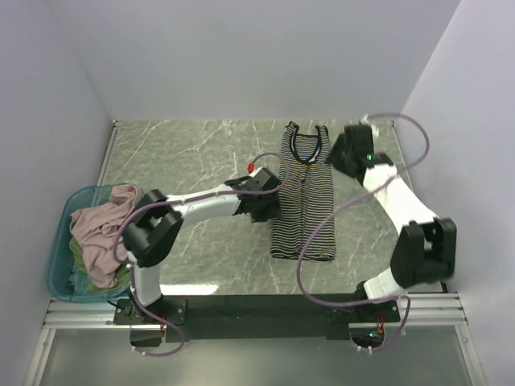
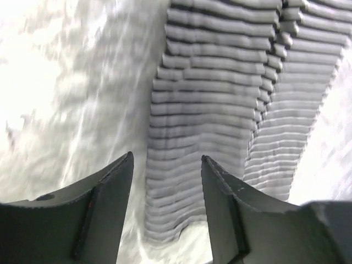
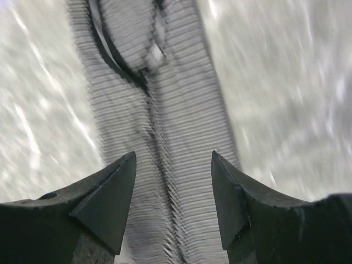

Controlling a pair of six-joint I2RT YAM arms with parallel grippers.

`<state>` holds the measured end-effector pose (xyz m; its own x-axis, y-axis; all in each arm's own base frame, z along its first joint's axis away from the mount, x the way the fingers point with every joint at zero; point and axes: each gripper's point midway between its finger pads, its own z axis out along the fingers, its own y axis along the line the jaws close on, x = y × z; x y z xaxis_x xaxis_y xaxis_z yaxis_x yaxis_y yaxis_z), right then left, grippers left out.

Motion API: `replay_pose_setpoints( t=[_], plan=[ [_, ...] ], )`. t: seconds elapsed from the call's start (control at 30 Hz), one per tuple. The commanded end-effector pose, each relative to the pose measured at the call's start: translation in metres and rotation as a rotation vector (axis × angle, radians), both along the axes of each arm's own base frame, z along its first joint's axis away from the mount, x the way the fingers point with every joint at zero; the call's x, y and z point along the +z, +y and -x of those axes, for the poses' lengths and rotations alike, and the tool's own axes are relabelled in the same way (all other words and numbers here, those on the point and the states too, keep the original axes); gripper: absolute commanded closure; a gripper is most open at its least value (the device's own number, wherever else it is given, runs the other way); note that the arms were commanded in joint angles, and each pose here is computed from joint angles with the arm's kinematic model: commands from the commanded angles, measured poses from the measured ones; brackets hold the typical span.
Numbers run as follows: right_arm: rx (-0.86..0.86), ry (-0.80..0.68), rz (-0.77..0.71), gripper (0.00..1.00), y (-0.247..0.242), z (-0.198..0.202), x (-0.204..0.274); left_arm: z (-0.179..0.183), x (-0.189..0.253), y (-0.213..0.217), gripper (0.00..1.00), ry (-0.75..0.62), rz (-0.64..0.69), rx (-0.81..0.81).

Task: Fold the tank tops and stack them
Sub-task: Fold the tank top

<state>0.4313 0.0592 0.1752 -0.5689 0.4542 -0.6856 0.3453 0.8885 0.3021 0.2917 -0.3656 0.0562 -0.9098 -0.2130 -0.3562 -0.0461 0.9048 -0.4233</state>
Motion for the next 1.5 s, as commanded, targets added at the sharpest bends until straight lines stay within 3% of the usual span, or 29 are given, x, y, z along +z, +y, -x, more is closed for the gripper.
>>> replay_pose_setpoints(
  t=[0.0, 0.03, 0.17, 0.3, 0.57, 0.67, 0.83, 1.03, 1.2, 1.47],
  plan=[
    [0.021, 0.022, -0.036, 0.37, 0.009, 0.044, -0.03, 0.026, 0.017, 0.017, 0.41, -0.035, 0.005, -0.09],
    [0.012, 0.075, -0.022, 0.37, 0.004, 0.067, -0.056, 0.03, 0.016, 0.018, 0.41, -0.03, 0.022, -0.113],
    [0.03, 0.081, -0.06, 0.37, 0.007, 0.115, -0.075, 0.065, 0.006, 0.016, 0.35, 0.023, 0.102, -0.253],
    [0.017, 0.144, -0.057, 0.37, 0.006, 0.157, -0.108, 0.082, -0.017, 0.021, 0.32, 0.081, 0.106, -0.284],
    [-0.015, 0.171, -0.055, 0.37, 0.0, 0.185, -0.127, 0.093, -0.042, 0.008, 0.33, 0.145, 0.18, -0.303],
    [0.0, 0.188, -0.073, 0.37, 0.005, 0.184, -0.132, 0.097, -0.06, 0.01, 0.4, 0.194, 0.165, -0.285],
    [0.01, 0.203, -0.087, 0.37, 0.012, 0.173, -0.137, 0.093, -0.078, 0.024, 0.68, 0.233, 0.096, -0.203],
    [0.059, 0.193, -0.102, 0.37, 0.027, 0.161, -0.132, 0.062, -0.075, 0.066, 0.99, 0.165, -0.014, -0.058],
    [0.116, 0.192, -0.092, 0.37, 0.051, 0.166, -0.128, 0.048, -0.063, 0.123, 0.99, 0.124, -0.056, 0.105],
    [0.166, 0.211, -0.12, 0.37, 0.077, 0.202, -0.134, 0.079, -0.068, 0.142, 0.99, 0.15, -0.045, 0.173]
  ],
)
